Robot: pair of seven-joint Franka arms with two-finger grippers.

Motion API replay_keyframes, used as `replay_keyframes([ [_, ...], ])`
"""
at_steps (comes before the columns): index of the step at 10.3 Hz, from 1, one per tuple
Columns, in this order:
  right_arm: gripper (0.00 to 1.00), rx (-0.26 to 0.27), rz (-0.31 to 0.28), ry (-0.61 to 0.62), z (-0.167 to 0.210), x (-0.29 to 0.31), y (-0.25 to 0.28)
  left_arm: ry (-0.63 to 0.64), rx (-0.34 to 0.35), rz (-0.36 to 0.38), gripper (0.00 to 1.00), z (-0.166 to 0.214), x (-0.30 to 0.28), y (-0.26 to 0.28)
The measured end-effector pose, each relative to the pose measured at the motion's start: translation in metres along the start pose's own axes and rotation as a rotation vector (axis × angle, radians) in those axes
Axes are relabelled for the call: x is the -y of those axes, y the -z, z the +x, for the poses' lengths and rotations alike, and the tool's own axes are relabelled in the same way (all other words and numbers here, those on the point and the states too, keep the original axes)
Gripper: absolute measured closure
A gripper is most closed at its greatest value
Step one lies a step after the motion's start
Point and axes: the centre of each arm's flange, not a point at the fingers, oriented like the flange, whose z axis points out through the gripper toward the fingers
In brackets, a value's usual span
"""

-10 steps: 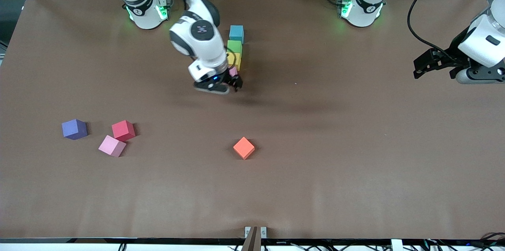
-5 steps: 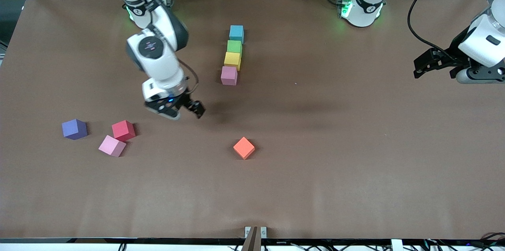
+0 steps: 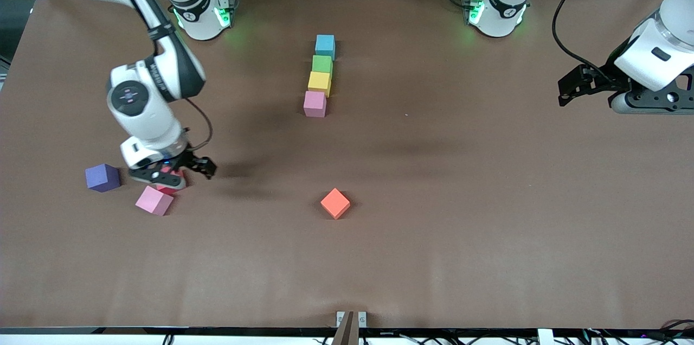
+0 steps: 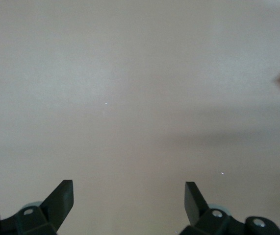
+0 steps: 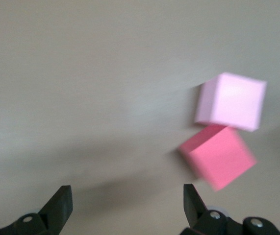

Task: Arrange blocks into number 1
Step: 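Move the right gripper over the red cube beside the pink cube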

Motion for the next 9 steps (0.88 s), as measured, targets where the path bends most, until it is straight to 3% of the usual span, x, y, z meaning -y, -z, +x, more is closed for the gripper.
replay_keyframes([
  [3, 0.00, 0.047, -0.006, 0.216, 0.008, -0.055, -0.021, 0.003, 0.001, 0.000, 0.00, 0.000, 0.002, 0.000],
  [5, 0.00, 0.091, 0.031, 0.289, 0.007, -0.072, -0.039, 0.001, 0.003, 0.000, 0.00, 0.000, 0.001, 0.000],
  [9, 0.00, 0.134, 0.042, 0.375, 0.004, -0.081, -0.067, -0.010, 0.019, 0.001, 0.00, 0.002, -0.006, -0.008],
])
